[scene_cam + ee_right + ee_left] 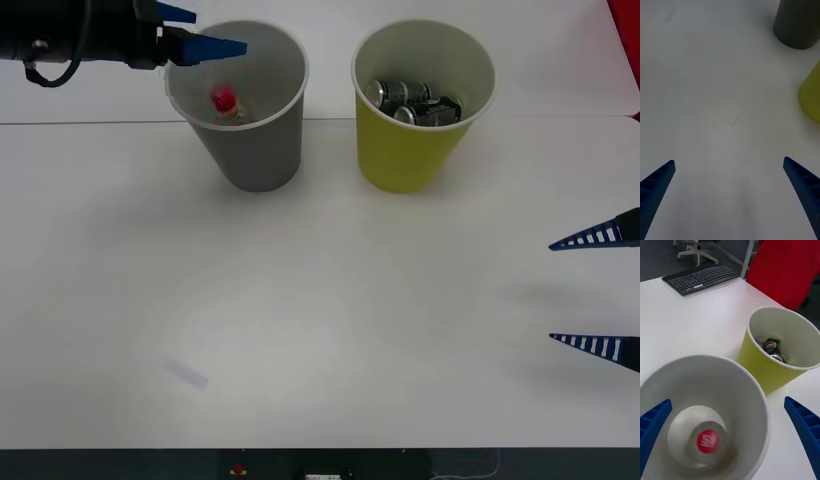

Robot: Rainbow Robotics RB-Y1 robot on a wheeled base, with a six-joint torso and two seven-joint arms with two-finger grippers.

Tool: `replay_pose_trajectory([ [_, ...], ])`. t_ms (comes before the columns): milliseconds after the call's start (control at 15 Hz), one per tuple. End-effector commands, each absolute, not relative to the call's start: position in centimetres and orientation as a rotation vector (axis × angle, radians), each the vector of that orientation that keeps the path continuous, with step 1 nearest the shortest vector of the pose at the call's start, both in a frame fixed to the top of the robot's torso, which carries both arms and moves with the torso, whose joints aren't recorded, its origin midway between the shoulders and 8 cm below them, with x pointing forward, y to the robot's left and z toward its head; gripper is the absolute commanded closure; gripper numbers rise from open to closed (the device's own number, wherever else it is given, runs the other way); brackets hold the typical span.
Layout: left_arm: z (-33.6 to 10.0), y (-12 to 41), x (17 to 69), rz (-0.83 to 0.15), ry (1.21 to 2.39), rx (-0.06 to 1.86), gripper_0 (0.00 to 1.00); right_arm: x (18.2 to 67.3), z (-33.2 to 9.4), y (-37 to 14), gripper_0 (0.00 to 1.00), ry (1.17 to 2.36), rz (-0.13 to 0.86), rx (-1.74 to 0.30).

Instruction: Put the can into the green bin and the plastic bottle into the gray bin

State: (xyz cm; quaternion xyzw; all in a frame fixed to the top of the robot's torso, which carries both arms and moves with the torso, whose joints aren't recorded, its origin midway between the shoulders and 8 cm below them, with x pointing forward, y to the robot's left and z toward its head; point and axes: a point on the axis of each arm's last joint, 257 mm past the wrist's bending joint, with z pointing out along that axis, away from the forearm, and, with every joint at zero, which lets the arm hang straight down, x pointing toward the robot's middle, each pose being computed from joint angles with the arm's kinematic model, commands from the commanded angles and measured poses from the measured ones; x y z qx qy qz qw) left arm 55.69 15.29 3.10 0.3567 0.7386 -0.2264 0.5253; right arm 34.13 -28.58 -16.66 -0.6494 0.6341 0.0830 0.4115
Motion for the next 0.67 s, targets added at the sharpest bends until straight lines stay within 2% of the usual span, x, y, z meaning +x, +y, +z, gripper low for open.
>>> replay_pose_trajectory([
  [67, 2.1, 16.9, 52.6, -0.500, 1.709, 0.912, 0.00, 34.1, -16.7, -28.6, 0.00, 1.596, 0.209, -1.634],
  [400, -2.4, 19.9, 46.3, -0.493, 1.646, 1.049, 0.00, 34.1, -16.7, -28.6, 0.00, 1.596, 0.209, -1.634],
  [667, -6.1, 22.4, 41.7, -0.460, 1.643, 1.213, 0.00, 34.1, -16.7, -28.6, 0.00, 1.596, 0.209, -1.634],
])
